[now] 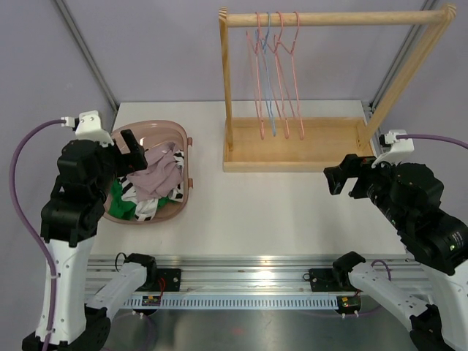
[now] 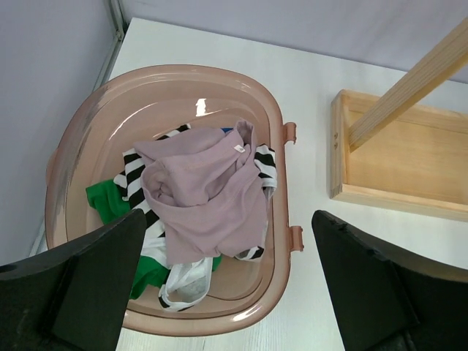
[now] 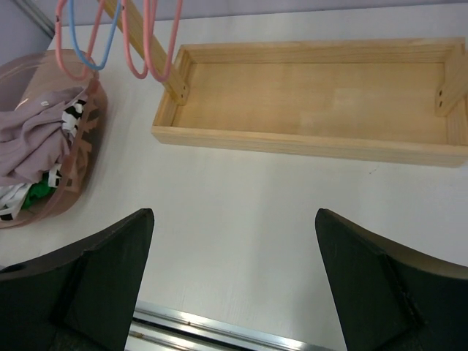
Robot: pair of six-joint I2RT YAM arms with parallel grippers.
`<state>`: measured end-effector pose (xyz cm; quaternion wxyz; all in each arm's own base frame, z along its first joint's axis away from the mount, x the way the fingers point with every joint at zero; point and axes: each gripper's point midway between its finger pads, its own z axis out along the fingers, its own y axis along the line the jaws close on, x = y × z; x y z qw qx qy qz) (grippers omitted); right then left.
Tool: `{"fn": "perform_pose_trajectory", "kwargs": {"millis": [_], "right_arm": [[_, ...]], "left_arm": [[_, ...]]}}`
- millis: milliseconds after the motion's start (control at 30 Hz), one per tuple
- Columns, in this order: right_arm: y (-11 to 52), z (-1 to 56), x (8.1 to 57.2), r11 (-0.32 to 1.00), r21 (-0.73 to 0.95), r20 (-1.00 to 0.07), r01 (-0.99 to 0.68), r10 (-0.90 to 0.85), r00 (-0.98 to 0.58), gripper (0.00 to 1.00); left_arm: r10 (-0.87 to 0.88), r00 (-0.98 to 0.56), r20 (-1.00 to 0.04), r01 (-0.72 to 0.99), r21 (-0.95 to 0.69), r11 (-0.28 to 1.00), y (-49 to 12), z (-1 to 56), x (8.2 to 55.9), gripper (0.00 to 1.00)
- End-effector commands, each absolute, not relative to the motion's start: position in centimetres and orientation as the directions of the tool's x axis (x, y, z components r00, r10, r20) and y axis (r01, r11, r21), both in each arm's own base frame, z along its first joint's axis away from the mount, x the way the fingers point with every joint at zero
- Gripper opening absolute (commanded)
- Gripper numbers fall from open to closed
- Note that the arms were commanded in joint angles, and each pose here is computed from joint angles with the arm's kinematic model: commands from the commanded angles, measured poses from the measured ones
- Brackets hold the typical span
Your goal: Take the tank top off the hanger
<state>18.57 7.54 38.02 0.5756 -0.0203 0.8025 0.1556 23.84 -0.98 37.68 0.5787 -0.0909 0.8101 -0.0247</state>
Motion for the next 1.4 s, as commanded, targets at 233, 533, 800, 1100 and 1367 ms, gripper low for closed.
{"fn": "perform_pose_trajectory", "kwargs": {"millis": [233,533,800,1100,1367], "right_arm": [[5.2,36.5,19.8,0.984,0.165,-0.934,-0.063,0.135,-0.331,0.99],[4.0,34.3,18.8,0.988,0.149,-0.931,-0.028,0.131,-0.341,0.99],[3.3,32.0,17.9,0.991,0.136,-0.927,-0.015,0.121,-0.356,1.0],[2.6,31.2,17.3,0.992,0.128,-0.933,-0.003,0.12,-0.341,0.99],[2.3,31.4,17.3,0.991,0.135,-0.944,-0.003,0.127,-0.305,0.99]], "left_arm": [[-0.165,-0.272,-0.948,-0.026,-0.164,0.986,-1.6,35.2,18.6,0.99],[-0.183,-0.372,-0.91,0.051,-0.217,0.975,-3.3,30.5,16.3,0.99],[-0.2,-0.311,-0.929,0.055,-0.228,0.972,-2.9,30.3,14.8,0.99],[-0.203,-0.25,-0.947,0.069,-0.226,0.972,-2.6,30.5,14.0,0.99],[-0.206,-0.252,-0.946,0.082,-0.233,0.969,-2.9,30.5,14.1,0.99]]}}
